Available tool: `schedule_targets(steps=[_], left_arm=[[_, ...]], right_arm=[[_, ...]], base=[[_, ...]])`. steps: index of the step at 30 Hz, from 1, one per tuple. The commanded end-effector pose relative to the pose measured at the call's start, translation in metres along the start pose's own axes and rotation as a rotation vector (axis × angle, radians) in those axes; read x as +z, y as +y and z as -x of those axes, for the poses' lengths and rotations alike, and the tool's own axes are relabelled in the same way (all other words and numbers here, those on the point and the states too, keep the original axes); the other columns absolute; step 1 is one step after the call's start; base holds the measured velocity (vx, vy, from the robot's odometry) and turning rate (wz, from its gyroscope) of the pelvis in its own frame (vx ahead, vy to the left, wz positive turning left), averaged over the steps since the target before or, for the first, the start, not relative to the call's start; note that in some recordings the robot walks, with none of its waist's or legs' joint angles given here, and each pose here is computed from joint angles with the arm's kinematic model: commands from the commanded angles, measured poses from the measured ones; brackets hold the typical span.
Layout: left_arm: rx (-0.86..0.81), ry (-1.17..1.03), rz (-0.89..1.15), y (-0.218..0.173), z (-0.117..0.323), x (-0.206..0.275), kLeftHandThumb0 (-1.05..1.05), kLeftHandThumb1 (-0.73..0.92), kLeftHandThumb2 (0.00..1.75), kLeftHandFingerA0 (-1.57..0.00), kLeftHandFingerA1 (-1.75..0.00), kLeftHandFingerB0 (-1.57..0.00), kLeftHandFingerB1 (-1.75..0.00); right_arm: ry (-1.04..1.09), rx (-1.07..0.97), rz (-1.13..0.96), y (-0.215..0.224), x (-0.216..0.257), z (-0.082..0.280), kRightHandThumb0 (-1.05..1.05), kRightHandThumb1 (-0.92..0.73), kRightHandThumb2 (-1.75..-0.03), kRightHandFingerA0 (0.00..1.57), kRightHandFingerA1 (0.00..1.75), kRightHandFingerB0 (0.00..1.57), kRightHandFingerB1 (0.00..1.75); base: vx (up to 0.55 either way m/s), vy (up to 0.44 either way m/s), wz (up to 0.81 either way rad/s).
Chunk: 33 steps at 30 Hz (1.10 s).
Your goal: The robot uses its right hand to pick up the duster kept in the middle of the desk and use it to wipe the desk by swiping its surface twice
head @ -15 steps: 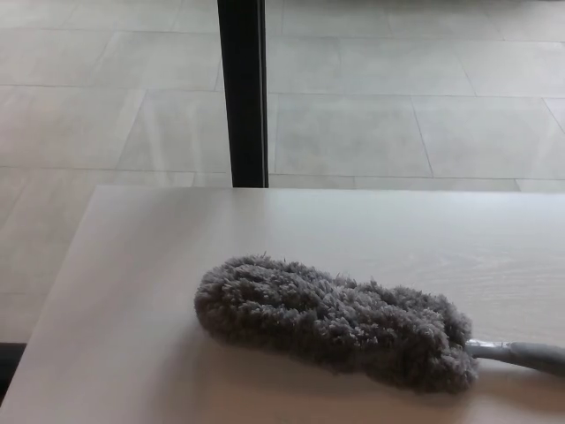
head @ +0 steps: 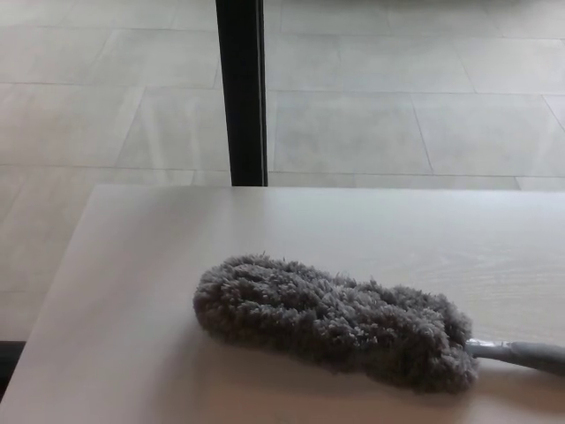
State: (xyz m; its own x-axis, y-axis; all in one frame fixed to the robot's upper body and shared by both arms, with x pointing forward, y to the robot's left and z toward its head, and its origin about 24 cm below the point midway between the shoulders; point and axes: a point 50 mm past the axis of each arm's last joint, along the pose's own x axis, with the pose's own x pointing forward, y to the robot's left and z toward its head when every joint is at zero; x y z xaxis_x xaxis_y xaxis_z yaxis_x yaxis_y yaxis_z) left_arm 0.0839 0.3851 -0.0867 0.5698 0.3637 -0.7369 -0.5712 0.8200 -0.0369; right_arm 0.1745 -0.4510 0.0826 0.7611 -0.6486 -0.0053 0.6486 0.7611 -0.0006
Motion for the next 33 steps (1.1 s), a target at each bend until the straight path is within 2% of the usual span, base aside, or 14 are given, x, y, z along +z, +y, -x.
schedule_targets(steps=[1, 3, 4, 5, 7, 8, 9, 11, 12, 13, 14, 16, 17, 33], left_arm=[[-0.045, -0.036, 0.055, 0.006, 0.001, 0.018, -0.97, 0.89, 0.67, -0.29, -1.39, -0.14, -1.26], [-0.066, -0.036, 0.051, 0.005, 0.001, 0.019, -0.95, 0.9, 0.68, -0.28, -1.37, -0.1, -1.22], [-0.072, -0.038, 0.073, 0.004, 0.001, 0.017, -0.94, 0.91, 0.66, -0.3, -1.36, -0.09, -1.18], [-0.072, -0.036, 0.073, 0.004, 0.001, 0.016, -0.94, 0.91, 0.66, -0.3, -1.36, -0.09, -1.18], [-0.064, -0.03, 0.072, 0.003, 0.0, 0.015, -0.95, 0.92, 0.65, -0.32, -1.35, -0.12, -1.17], [-0.063, -0.027, 0.065, 0.003, 0.0, 0.015, -0.94, 0.92, 0.68, -0.32, -1.38, -0.13, -1.24], [-0.062, -0.025, 0.065, 0.003, 0.0, 0.014, -0.95, 0.91, 0.66, -0.33, -1.39, -0.15, -1.27], [-0.061, -0.029, 0.079, 0.004, 0.001, 0.014, -0.95, 0.92, 0.62, -0.37, -1.33, -0.18, -1.17], [-0.062, -0.037, 0.076, 0.006, 0.002, 0.015, -0.96, 0.91, 0.64, -0.36, -1.28, -0.23, -1.15], [-0.066, -0.043, 0.081, 0.007, 0.003, 0.015, -0.97, 0.91, 0.64, -0.36, -1.29, -0.25, -1.17], [-0.066, -0.04, 0.078, 0.008, 0.003, 0.015, -0.71, 0.56, 1.18, -0.31, -0.88, -0.06, -0.73], [-0.065, -0.041, 0.064, 0.008, 0.003, 0.016, -0.68, 0.57, 1.19, -0.31, -0.87, -0.08, -0.73], [-0.062, -0.037, 0.065, 0.008, 0.003, 0.016, -0.67, 0.56, 1.18, -0.31, -0.86, -0.09, -0.73], [-0.058, -0.026, 0.04, 0.008, 0.003, 0.017, -0.63, 0.51, 1.15, -0.33, -0.86, -0.13, -0.74]], right_arm=[[-0.43, 0.336, -0.042, 0.096, 0.129, -0.022, -0.84, -0.68, -1.09, 0.04, 0.53, 0.0, 0.41], [-0.479, 0.412, -0.052, 0.137, 0.144, -0.016, -0.38, -0.46, -1.07, 0.04, 0.52, 0.0, 0.49], [-0.509, 0.476, -0.045, 0.16, 0.15, -0.013, -0.85, -0.67, -1.06, 0.15, 0.52, 0.0, 0.39], [-0.507, 0.476, -0.043, 0.16, 0.15, -0.013, -0.85, -0.67, -1.06, 0.15, 0.52, 0.0, 0.39], [-0.541, 0.583, 0.012, 0.19, 0.154, -0.009, -0.38, -0.47, -1.07, 0.01, 0.5, 0.0, 0.49], [-0.566, 0.64, 0.066, 0.215, 0.158, 0.0, -0.81, -0.89, -0.67, 0.2, 0.39, 0.17, 0.26], [-0.582, 0.677, 0.102, 0.231, 0.16, 0.007, -0.81, -0.69, -1.03, 0.13, 0.5, 0.08, 0.41], [-0.603, 0.775, 0.221, 0.266, 0.161, 0.023, -0.84, -0.89, -0.68, 0.15, 0.39, 0.13, 0.25], [-0.578, 0.821, 0.267, 0.282, 0.156, 0.025, -0.39, -0.37, -1.03, 0.02, 0.51, 0.0, 0.49], [-0.593, 0.855, 0.323, 0.293, 0.15, 0.025, -0.39, -0.36, -1.02, 0.02, 0.51, 0.0, 0.48], [-0.6, 0.893, 0.389, 0.304, 0.145, 0.028, -0.92, -0.87, -0.67, 0.18, 0.4, 0.19, 0.28], [-0.626, 0.942, 0.518, 0.318, 0.14, 0.037, -1.01, -0.72, -0.88, 0.15, 0.47, 0.16, 0.37], [-0.637, 1.014, 0.58, 0.331, 0.133, 0.047, -0.92, -0.88, -0.67, 0.14, 0.42, 0.22, 0.3], [-0.62, 1.109, 1.14, 0.385, 0.054, 0.065, -0.73, -0.82, -0.66, 0.23, 0.43, 0.25, 0.29]], base=[[0.0, 0.0, 0.0], [0.0, 0.0, 0.0], [0.0, 0.0, 0.0], [0.0, 0.0, 0.0], [0.0, 0.0, 0.0], [0.0, 0.0, 0.0], [0.0, 0.0, 0.0], [0.0, 0.0, 0.0], [0.0, 0.0, 0.0], [0.0, 0.0, 0.0], [0.0, 0.0, 0.0], [0.0, 0.0, 0.0], [0.0, 0.0, 0.0], [0.0, 0.0, 0.0]])
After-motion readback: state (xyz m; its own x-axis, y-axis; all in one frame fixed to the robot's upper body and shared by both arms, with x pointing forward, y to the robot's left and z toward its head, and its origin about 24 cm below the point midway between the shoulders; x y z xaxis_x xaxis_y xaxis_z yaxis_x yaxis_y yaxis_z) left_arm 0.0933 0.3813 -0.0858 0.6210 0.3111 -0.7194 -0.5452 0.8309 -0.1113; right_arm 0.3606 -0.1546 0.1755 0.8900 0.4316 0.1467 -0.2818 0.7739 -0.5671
